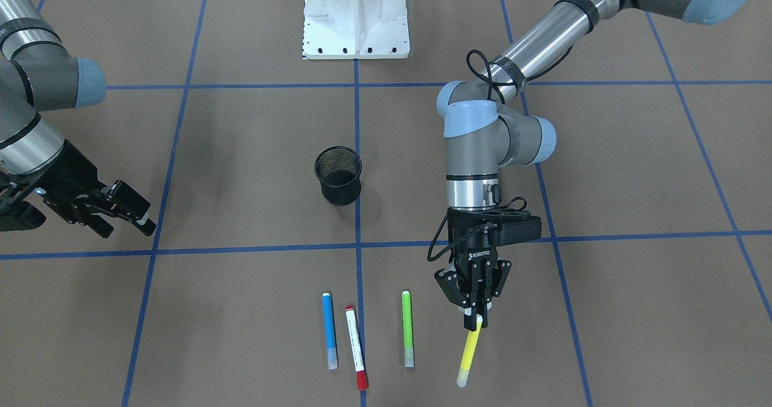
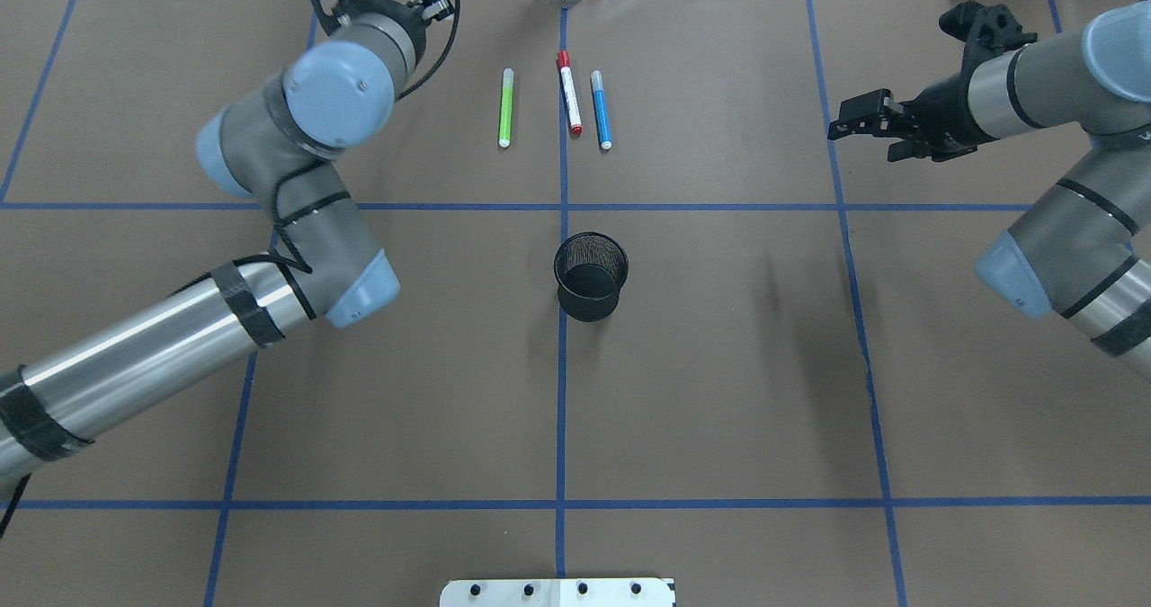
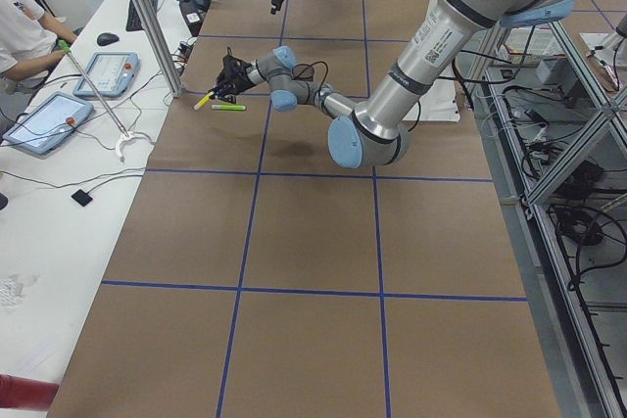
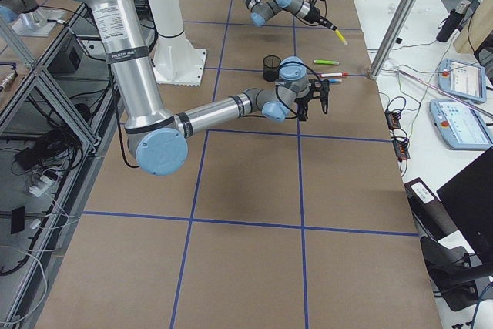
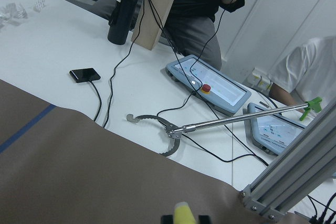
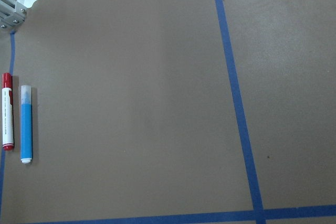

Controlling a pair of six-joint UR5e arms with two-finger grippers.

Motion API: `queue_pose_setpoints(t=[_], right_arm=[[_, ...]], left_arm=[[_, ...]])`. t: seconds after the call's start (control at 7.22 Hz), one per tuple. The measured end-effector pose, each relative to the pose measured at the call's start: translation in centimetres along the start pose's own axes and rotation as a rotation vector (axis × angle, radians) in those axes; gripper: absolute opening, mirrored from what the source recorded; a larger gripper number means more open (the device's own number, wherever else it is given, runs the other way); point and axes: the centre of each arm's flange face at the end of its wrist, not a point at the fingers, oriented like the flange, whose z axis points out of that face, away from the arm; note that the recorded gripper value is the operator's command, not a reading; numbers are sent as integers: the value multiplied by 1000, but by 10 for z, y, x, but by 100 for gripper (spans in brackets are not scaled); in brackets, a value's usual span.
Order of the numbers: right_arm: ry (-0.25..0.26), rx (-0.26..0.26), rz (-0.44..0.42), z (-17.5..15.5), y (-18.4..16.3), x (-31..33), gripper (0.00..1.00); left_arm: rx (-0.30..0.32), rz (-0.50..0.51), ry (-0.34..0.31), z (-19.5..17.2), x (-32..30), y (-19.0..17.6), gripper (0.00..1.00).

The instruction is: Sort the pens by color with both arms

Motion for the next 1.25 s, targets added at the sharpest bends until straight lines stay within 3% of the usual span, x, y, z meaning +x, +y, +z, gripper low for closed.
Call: queue_pose_setpoints(t=[0.14,0.28,0.55,0.69,0.97,1.11,1.25], right_arm=[[1,4,0,0,0,0,100],[2,5,0,0,0,0,100],[5,4,2,1,1,2,100],[9,3,3,2,1,5,100],[18,0,5,3,3,13,100],[31,1,5,2,3,25,100],[47,10,-7,-6,-2,43,100]], left_arm=[[38,3,-22,10,-11,13,38],[59,6,-35,15,-16,21,99],[48,11,-26,8,-15,36,99],[-5,30,8,-9,-11,36,100],[-221,129,124,-68,-30,18,99],[-339,177,147,-97,-60,2,99],[-458,241,127,-119,-90,-26,100]])
